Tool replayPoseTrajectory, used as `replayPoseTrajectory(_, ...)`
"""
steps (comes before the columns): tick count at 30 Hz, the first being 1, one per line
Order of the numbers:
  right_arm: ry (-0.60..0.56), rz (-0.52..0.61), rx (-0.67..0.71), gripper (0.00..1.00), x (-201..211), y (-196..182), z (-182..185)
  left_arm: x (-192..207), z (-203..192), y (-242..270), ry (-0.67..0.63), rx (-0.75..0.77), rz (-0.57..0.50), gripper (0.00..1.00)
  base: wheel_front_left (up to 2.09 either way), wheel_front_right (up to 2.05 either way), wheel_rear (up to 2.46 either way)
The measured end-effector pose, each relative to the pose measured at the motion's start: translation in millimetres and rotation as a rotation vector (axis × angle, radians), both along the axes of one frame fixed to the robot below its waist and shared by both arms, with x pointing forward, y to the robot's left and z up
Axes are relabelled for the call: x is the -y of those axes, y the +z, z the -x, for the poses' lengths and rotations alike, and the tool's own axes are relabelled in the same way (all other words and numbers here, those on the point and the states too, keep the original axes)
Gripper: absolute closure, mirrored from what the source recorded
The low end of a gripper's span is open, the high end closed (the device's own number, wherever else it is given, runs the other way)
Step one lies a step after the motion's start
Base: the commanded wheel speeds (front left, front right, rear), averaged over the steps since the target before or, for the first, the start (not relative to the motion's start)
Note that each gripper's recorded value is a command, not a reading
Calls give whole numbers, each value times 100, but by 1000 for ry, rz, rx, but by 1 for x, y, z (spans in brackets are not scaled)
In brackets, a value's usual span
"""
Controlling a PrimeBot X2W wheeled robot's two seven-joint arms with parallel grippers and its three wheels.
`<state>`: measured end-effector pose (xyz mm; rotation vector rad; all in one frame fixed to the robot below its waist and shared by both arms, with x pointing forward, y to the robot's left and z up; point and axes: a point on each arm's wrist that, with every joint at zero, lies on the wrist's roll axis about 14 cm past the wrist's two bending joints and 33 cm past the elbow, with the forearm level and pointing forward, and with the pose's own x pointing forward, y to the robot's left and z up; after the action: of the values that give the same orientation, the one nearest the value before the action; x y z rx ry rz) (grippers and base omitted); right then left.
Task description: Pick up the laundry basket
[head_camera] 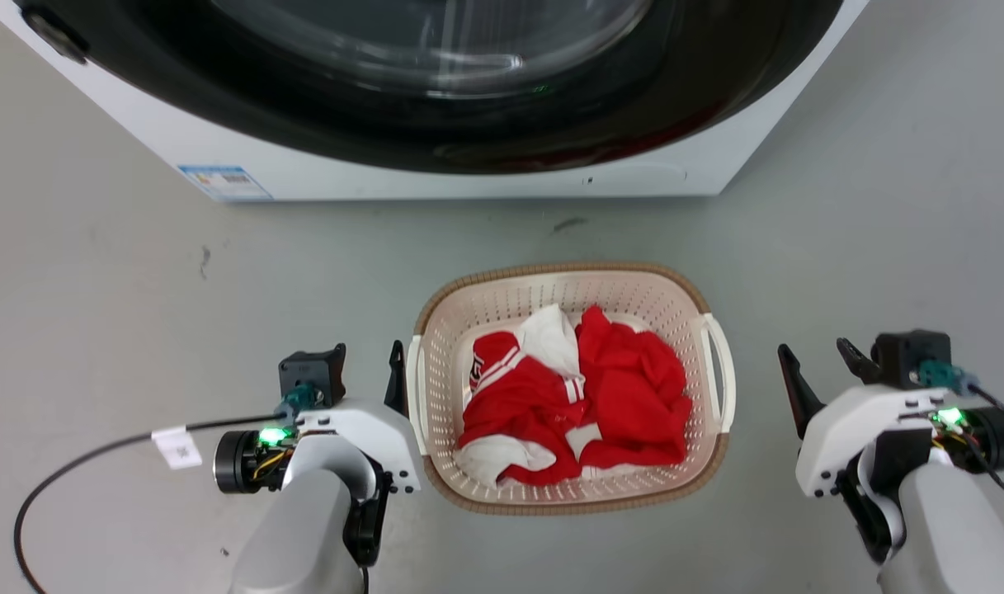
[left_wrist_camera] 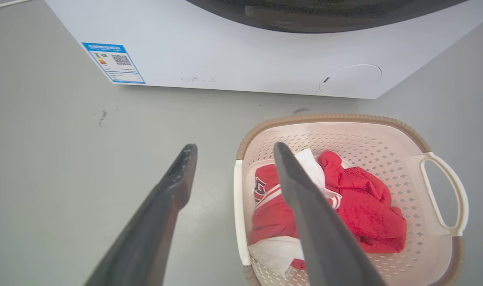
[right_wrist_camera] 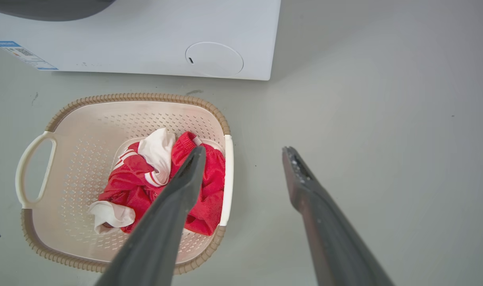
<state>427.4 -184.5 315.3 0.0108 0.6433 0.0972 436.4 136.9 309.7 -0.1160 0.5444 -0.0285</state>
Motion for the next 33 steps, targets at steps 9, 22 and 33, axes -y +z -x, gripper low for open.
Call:
replayPoseTrajectory(9, 52, -8, -196, 0, -6, -54, -4, 0, 6, -58, -7, -229, 25, 0, 0, 0, 0)
replayPoseTrajectory(22, 138, -8, -363, 0, -19, -111, -15, -5, 12, -115, -15, -467, 22, 0, 0, 0, 0)
replayPoseTrajectory(33, 206, 9, -495, 0, -27, -150, -9, -4, 1, -143, -42, -560, 10, 0, 0, 0, 0)
